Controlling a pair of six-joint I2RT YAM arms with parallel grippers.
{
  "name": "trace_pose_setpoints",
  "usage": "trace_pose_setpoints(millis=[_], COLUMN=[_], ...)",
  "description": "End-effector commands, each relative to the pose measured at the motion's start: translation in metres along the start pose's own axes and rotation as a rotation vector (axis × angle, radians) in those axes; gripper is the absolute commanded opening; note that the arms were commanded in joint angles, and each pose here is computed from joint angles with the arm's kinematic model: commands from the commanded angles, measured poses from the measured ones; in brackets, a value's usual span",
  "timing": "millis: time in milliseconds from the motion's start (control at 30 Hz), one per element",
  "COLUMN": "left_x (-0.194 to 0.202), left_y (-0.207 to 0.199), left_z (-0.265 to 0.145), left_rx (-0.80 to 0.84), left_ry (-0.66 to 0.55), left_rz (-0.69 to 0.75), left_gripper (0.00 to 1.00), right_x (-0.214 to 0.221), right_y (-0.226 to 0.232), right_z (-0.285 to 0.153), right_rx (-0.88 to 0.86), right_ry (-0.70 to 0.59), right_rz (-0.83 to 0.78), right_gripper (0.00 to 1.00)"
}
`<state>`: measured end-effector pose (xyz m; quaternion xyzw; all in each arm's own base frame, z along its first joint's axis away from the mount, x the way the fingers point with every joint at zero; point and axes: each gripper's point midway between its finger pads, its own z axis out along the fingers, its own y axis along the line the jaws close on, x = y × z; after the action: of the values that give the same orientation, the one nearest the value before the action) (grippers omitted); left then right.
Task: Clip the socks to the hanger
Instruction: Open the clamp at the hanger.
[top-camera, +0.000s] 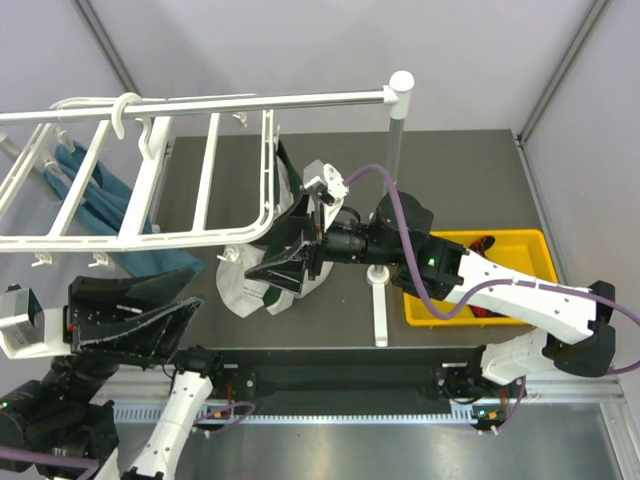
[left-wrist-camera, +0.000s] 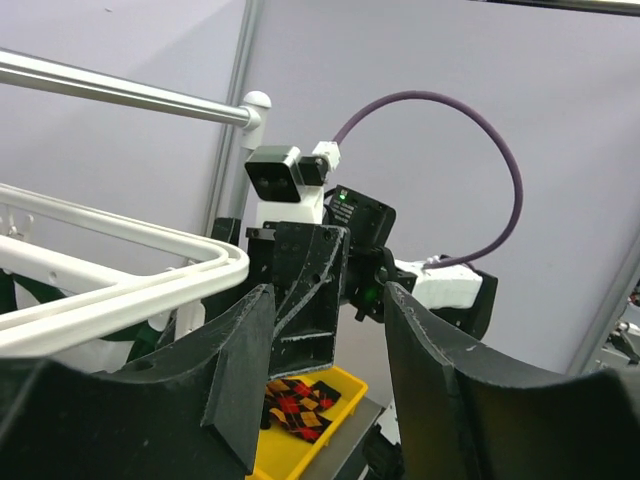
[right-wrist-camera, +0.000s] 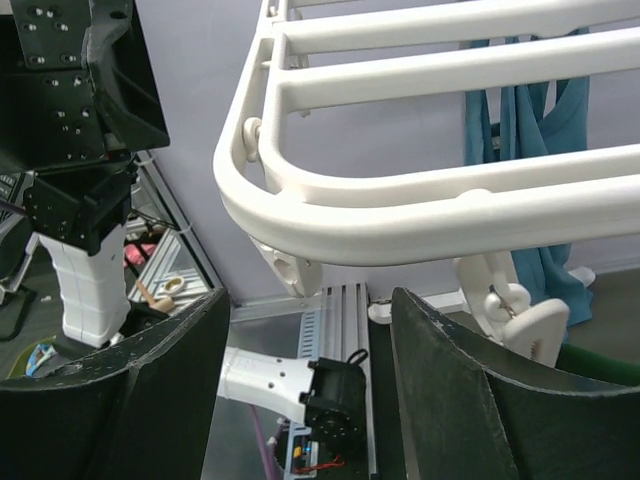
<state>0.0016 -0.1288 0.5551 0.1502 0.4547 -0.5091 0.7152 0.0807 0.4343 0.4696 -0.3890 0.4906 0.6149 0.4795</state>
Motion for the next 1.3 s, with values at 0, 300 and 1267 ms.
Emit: trace_pose_setpoints(millis=[0, 300, 1267], left_x=[-0.008, -0.002, 0.003], left_y=[0.010, 0.017, 0.031], left_z=[0.011, 0.009, 0.002], left_rx=[-0.028, -0.054, -0.147], left_ry=[-0.037, -0.039, -0.070], left_rz=[-0.018, -0.032, -0.037], left_gripper=[0.52, 0.52, 0.51], right_x=[-0.028, -0.026, -0.031], right_y=[0.015, 0.009, 0.026], right_z=[0.007, 0.016, 0.030], right_rx=[-0.063, -0.026, -0.098], right_ry=[-0.085, -0.116, -0.158], right_rz=[-0.022, -0.011, 0.020], right_gripper=[0.65, 0.65, 0.31])
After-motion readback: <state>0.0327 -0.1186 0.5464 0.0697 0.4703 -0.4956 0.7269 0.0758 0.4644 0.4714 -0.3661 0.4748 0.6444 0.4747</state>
